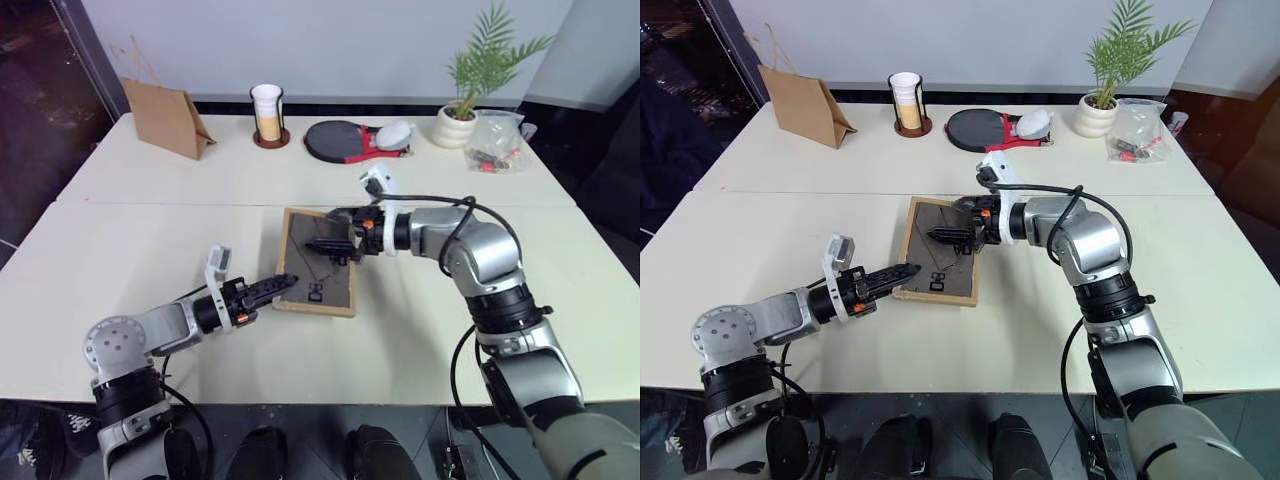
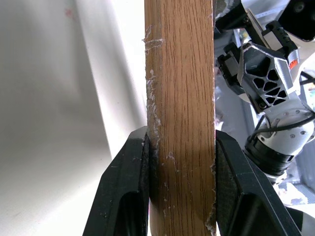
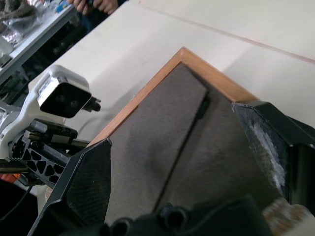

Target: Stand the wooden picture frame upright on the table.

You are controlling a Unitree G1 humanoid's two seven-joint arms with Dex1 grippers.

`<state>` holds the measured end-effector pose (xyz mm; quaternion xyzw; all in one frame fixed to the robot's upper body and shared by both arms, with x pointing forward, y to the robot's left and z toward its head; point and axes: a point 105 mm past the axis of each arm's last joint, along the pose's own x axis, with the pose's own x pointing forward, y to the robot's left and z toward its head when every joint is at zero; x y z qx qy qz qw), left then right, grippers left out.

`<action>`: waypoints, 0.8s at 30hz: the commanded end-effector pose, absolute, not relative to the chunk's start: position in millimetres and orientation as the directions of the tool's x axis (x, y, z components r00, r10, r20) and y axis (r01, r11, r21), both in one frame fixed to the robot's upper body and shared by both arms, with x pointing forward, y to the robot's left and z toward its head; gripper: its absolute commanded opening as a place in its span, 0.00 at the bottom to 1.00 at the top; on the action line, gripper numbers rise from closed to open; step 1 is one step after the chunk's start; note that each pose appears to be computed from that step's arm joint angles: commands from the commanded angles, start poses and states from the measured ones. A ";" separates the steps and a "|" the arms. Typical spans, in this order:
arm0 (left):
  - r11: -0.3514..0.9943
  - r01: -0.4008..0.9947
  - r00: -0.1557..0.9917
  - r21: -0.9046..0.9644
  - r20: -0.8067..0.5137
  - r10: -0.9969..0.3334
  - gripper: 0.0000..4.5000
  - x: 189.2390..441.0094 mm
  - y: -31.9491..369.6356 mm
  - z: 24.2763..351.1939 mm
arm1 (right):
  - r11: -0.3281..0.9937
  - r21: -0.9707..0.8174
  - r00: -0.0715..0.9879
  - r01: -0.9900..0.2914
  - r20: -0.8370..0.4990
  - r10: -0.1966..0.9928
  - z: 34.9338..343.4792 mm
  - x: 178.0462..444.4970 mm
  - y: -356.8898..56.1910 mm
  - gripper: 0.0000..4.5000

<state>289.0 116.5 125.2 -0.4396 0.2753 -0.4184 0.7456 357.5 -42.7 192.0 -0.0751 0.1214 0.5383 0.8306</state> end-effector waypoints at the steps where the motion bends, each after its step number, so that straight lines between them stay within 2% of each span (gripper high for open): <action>1: 0.219 0.448 0.486 -0.867 0.031 -0.873 0.23 285.7 112.6 140.8 | 0.356 -0.029 0.352 -0.934 -0.250 0.902 204.9 352.8 -31.1 1.00; 7: 0.214 0.446 0.493 -0.869 0.039 -0.869 0.23 284.4 110.2 140.4 | 0.283 -0.013 0.277 -0.959 -0.240 0.930 205.8 340.4 -19.2 1.00; 24: 0.226 0.393 0.560 -0.892 0.037 -0.828 0.23 296.9 115.8 132.7 | 0.286 -0.106 0.302 -0.952 -0.198 0.933 240.8 316.4 -38.4 1.00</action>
